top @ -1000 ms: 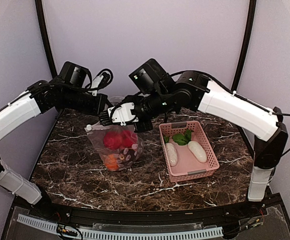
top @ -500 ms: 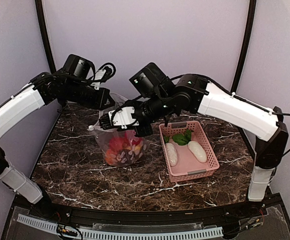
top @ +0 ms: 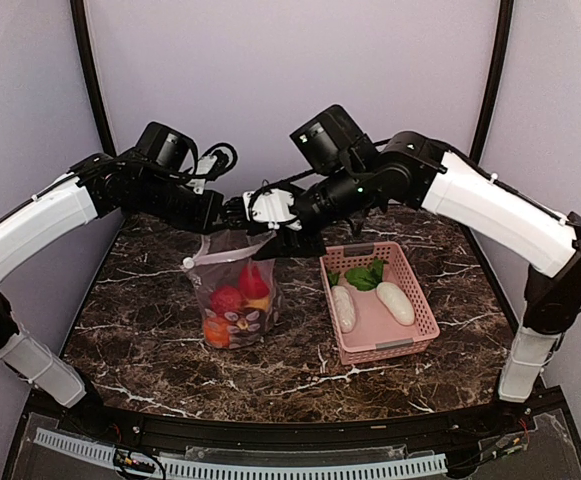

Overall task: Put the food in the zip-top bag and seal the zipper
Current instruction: Adjust the zipper food storage bag at the center of the board, then pick up the fake vegetable from the bin.

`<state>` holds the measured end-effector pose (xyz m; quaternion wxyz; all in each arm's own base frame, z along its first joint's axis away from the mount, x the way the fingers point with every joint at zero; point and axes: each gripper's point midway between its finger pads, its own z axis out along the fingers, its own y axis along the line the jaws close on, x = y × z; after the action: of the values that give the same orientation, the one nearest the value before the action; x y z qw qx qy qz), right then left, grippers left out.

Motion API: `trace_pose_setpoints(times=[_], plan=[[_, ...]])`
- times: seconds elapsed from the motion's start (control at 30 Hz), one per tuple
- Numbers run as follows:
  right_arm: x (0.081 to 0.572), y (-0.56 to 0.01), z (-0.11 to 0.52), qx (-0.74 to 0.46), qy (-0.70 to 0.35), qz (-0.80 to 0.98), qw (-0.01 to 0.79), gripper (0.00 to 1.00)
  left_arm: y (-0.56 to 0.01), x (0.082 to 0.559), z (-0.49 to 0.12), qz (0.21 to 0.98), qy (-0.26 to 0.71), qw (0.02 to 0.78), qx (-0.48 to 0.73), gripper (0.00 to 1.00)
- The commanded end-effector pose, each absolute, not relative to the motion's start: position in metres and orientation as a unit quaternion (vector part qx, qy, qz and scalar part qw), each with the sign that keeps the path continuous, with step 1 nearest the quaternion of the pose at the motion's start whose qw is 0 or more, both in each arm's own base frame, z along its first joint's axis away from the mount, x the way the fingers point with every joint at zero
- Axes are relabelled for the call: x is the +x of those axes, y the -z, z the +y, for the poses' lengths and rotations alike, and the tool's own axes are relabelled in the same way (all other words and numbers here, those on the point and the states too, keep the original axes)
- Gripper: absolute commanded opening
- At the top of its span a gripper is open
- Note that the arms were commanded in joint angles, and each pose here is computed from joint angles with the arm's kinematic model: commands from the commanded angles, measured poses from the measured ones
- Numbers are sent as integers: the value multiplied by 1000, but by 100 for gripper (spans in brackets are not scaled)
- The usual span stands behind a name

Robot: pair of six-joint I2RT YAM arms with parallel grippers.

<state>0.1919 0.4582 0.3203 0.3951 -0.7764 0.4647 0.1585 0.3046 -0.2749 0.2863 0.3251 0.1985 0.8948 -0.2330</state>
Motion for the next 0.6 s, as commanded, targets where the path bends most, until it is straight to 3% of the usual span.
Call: trace_pose_setpoints(times=[0.0, 0.33, 0.57], plan=[[198, -375, 411, -731, -231, 487, 419, 39, -299, 304, -277, 888, 242, 335, 201, 1], [262, -348, 295, -618, -301, 606, 399, 44, -310, 302, -283, 879, 261, 341, 206, 1], [314, -251, 237, -517, -279, 740, 328, 42, -327, 301, -287, 868, 280, 354, 208, 1]])
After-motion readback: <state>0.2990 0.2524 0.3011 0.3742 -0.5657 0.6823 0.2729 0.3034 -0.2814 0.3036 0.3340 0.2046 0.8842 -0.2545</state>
